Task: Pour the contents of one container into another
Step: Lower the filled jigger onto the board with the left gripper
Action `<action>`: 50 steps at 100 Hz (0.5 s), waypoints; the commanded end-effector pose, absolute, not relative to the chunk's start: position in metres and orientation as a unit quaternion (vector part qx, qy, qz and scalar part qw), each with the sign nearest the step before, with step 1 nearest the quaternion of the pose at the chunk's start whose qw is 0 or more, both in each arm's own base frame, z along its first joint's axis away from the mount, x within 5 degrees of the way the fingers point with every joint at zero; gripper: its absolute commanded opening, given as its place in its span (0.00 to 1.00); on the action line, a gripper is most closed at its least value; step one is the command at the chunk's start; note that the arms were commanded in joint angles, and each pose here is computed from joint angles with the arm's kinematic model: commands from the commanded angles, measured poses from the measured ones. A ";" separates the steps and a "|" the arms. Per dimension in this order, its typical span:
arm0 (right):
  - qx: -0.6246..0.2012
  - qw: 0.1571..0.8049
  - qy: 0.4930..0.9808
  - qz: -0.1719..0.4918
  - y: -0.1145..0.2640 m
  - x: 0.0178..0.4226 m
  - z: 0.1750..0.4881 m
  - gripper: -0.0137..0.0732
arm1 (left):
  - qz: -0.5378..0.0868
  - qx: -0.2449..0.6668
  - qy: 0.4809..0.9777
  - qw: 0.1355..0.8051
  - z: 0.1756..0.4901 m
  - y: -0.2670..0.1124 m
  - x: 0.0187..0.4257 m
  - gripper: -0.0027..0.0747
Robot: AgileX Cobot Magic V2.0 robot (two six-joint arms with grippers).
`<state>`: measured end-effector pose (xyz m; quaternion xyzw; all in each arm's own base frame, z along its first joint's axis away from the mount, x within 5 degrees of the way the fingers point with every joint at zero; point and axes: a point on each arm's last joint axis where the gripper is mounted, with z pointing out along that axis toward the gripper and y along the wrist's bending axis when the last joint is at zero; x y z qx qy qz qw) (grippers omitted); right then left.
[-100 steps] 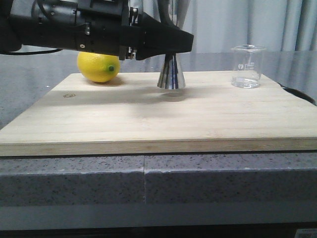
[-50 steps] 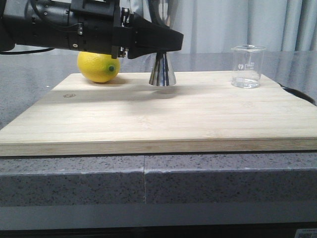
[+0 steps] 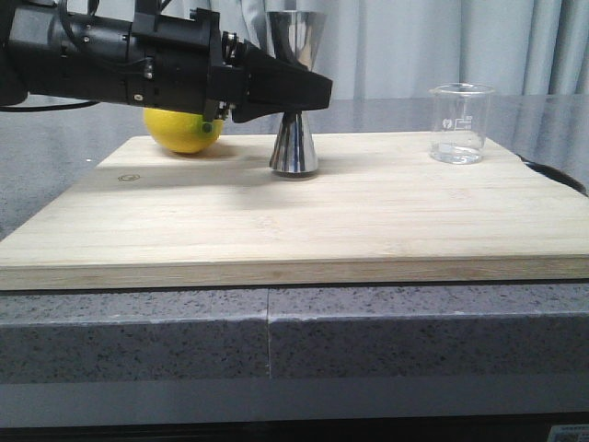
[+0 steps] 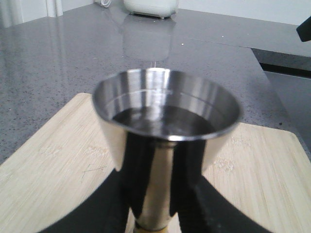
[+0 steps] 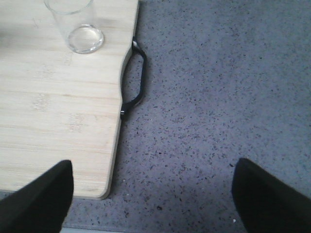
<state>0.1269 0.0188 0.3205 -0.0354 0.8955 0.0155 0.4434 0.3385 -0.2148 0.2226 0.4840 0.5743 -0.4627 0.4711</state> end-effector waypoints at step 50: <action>-0.041 0.491 0.870 0.017 0.019 0.130 0.338 0.85 | -0.484 0.464 0.539 0.510 0.254 -0.214 0.338 0.28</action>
